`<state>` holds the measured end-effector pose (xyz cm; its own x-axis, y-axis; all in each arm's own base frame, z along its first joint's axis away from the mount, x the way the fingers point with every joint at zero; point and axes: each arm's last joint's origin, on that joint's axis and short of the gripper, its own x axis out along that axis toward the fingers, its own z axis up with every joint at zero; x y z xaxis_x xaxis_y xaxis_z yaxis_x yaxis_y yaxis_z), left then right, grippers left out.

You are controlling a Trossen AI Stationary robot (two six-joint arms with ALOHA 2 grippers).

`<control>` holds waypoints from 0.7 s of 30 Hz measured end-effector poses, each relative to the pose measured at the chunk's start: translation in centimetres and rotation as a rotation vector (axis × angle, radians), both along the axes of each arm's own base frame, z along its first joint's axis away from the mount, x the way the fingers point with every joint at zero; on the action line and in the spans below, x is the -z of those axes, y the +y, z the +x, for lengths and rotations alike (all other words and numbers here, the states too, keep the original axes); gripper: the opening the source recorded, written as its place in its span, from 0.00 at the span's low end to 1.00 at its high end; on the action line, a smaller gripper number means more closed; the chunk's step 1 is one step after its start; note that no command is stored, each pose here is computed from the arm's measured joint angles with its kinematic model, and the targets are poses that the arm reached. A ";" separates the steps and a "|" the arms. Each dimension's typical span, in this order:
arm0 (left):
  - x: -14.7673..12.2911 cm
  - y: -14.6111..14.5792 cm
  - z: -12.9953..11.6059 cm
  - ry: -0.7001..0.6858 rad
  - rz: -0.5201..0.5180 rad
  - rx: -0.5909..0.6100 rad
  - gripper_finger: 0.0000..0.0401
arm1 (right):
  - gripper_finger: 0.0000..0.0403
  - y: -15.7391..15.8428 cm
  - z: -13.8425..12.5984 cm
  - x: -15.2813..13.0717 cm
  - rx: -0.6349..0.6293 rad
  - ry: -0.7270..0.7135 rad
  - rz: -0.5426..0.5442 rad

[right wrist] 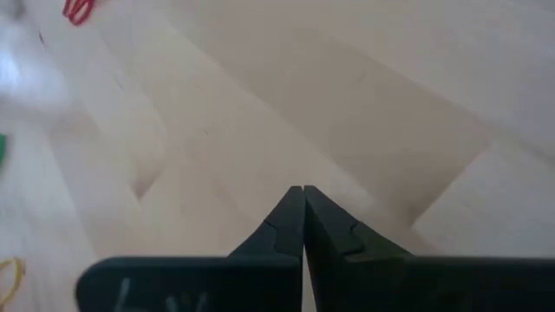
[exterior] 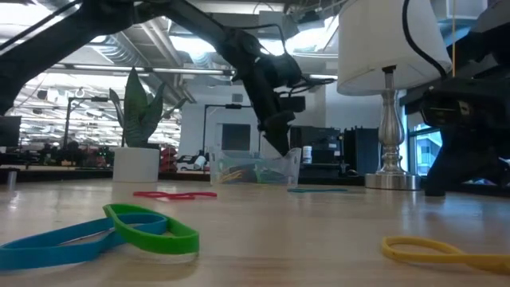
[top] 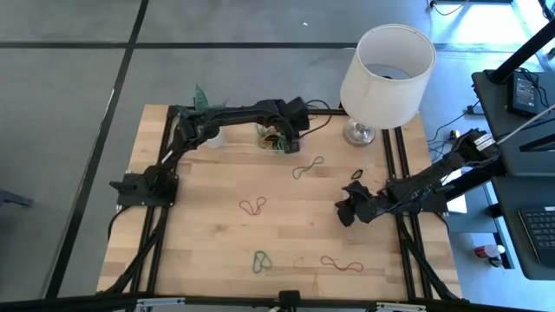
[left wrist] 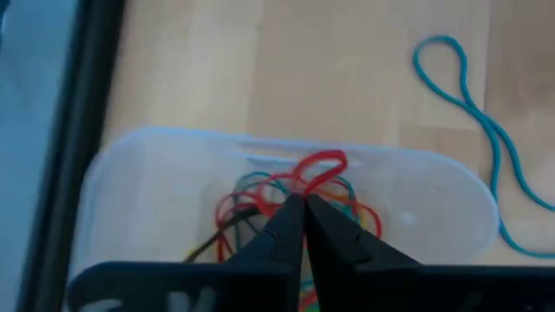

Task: Pick and place rubber bands into bin
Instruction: Put the red rubber band into the transparent bin, then put the blue rubber band into the transparent bin

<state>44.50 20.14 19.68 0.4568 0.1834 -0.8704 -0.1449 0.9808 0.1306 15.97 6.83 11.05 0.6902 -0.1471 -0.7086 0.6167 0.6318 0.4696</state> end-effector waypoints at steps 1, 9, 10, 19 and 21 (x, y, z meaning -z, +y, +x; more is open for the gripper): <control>0.2 -0.1 0.0 0.011 -0.005 0.003 0.04 | 0.02 0.0 0.0 0.0 0.001 -0.001 0.001; 0.3 -0.7 -0.9 0.111 -0.039 -0.036 0.29 | 0.02 0.0 0.1 0.0 -0.002 -0.004 0.002; -0.2 -0.7 -1.0 0.109 -0.040 -0.045 0.32 | 0.02 0.0 0.1 0.0 -0.003 -0.004 0.002; -6.0 -1.8 -0.9 0.103 -0.074 -0.161 0.42 | 0.02 0.2 0.1 0.0 -0.063 0.019 0.022; -7.3 -3.0 -1.0 0.124 -0.099 -0.181 0.40 | 0.02 0.3 0.0 0.0 -0.092 0.034 0.052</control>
<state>43.47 17.16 26.96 0.3127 0.1638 -0.9356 -0.3087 0.9491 0.0629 16.00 7.10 11.01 0.6745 -0.0467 -0.7368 0.5733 0.6619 0.4829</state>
